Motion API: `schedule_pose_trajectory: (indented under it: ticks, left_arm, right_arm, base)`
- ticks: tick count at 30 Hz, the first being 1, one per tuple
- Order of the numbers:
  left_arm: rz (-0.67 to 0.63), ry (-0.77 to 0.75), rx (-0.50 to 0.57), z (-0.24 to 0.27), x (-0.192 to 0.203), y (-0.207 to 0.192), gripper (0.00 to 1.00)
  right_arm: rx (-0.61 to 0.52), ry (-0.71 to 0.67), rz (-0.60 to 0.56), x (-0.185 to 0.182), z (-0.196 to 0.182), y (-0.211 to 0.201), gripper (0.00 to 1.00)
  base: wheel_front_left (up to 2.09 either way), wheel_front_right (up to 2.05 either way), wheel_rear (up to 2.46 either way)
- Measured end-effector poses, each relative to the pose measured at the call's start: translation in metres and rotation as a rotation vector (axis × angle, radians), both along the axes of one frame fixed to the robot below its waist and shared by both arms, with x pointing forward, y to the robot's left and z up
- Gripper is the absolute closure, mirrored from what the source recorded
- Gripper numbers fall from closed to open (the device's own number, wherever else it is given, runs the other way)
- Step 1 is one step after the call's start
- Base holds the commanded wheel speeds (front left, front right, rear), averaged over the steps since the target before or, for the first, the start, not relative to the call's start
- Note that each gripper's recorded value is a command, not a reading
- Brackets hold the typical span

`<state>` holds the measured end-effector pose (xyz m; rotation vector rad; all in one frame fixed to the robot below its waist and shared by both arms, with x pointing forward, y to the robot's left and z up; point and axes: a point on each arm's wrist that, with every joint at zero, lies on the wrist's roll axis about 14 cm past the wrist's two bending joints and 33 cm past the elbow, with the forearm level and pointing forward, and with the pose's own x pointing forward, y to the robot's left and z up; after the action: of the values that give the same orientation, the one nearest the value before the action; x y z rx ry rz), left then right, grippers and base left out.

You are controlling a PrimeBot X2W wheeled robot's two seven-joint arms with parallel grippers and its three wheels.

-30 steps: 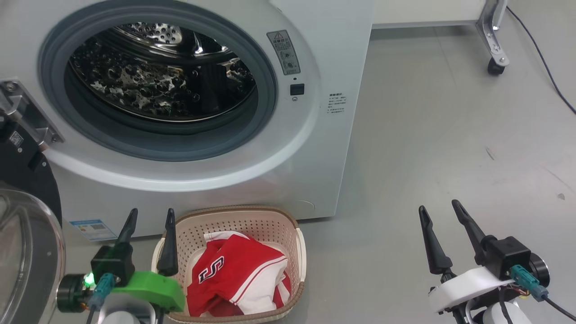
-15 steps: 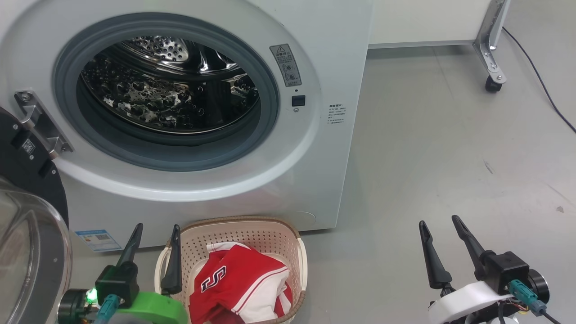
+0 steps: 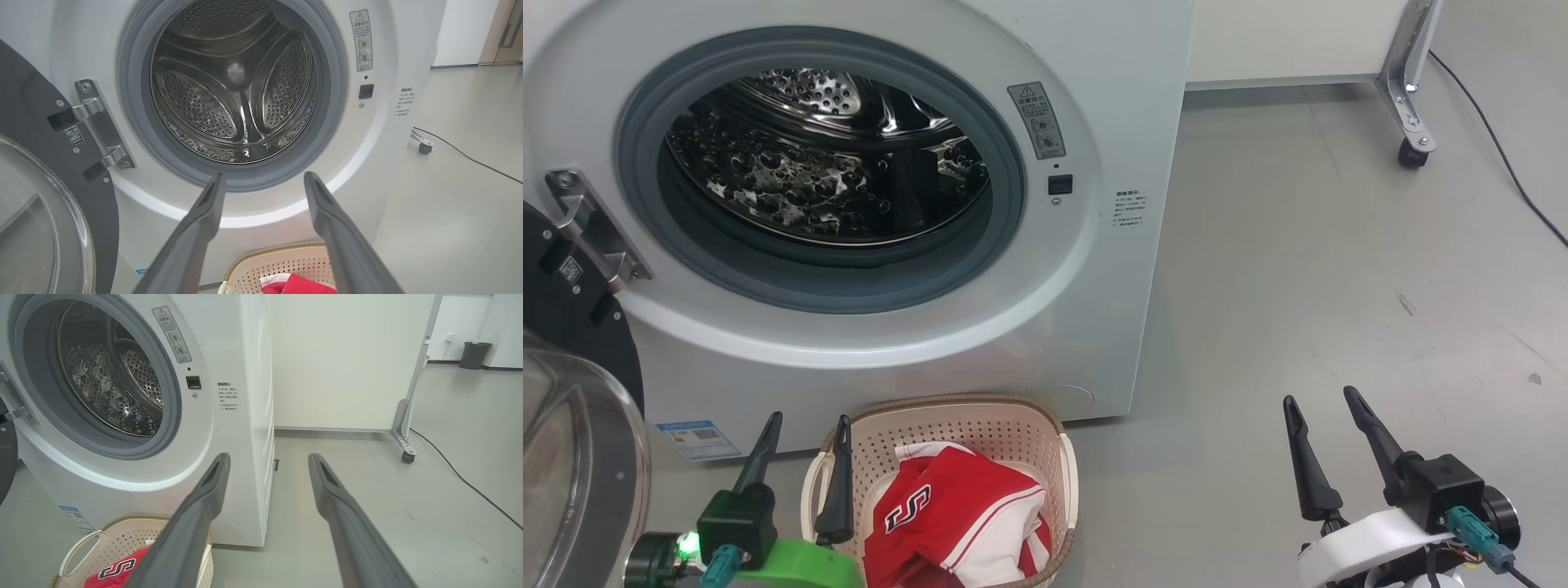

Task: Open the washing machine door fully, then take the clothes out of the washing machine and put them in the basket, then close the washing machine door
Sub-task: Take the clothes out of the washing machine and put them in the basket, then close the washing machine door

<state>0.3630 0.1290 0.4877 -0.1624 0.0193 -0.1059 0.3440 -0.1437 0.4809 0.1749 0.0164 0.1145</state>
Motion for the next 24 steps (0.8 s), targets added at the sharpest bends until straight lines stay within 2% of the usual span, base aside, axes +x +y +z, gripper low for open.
schedule_pose_trajectory:
  ticks: [13,24]
  left_arm:
    - [-0.001,-0.001,0.009,0.0051,-0.0036,-0.0002,0.00]
    - [0.012,-0.003,0.015,0.0090,-0.0090,0.0031,0.00]
  right_arm:
    - [0.000,0.007,-0.007,-0.0034,-0.0016,-0.0012,0.00]
    - [-0.004,-0.002,0.002,-0.0024,0.0021,0.0012,0.00]
  base:
    - [-0.05,0.05,0.00]
    - [-0.46,0.46,0.00]
